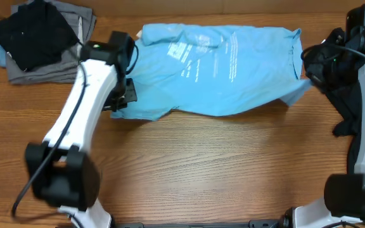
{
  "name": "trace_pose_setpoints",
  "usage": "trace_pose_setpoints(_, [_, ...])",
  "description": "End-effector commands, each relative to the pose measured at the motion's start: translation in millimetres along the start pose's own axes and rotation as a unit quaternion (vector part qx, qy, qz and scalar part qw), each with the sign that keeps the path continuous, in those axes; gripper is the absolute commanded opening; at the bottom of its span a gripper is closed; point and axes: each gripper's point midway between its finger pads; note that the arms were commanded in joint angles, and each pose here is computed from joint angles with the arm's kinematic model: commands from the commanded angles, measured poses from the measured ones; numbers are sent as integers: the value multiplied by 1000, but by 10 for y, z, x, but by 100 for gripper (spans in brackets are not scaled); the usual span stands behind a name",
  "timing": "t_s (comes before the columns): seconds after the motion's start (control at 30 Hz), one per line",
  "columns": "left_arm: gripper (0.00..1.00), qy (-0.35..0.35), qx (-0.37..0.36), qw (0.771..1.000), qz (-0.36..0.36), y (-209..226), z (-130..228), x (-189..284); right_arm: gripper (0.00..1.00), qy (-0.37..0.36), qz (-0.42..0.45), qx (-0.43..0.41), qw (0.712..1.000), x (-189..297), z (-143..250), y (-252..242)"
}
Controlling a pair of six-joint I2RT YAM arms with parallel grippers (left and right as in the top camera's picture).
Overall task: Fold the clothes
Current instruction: 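Grasp the T-shirt's left edge with the left gripper and pull it left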
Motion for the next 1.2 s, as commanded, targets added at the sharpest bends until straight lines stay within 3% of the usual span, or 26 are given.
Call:
trace_pose_setpoints(0.0, [4, -11, 23, 1000, -15, 186, 8, 144, 4, -22, 15, -8, 1000, 221, 131, -120])
trace_pose_setpoints(0.23, [4, 47, 19, 997, -58, 375, 299, 18, 4, -12, 25, -28, 999, 184, 485, -268])
trace_pose_setpoints(0.53, [4, 106, 17, 991, -78, 627, 846, -120, 4, 1, 45, -72, 996, -231, 930, -569])
trace_pose_setpoints(0.77, [4, 115, 29, 992, -39, 752, 1221, -52, 4, 10, 57, -145, 988, -447, 971, -783])
trace_pose_setpoints(1.0, [4, 121, 29, 992, -33, 831, 1366, 3, 4, -26, 51, -165, 985, -321, 981, -824])
trace_pose_setpoints(1.03, [13, 122, 28, 992, -34, 834, 1370, 2, 4, -34, 54, -171, 983, -292, 980, -840])
trace_pose_setpoints(1.1, [56, 119, 19, 992, -30, 820, 1354, -5, 4, -57, 57, -176, 981, -213, 961, -869])
trace_pose_setpoints(1.13, [68, 116, 15, 993, -28, 810, 1339, -9, 13, -65, 57, -175, 981, -188, 955, -875])
trace_pose_setpoints(1.17, [77, 114, 15, 993, -26, 801, 1328, -12, 37, -69, 58, -170, 981, -168, 956, -879])
Point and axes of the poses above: each gripper's point midway between its finger pads, its own x axis back along the fingers, its own y axis along the line the jaws close on, z = x × y, and after that the axes turned 9 degrees about x, right-handed
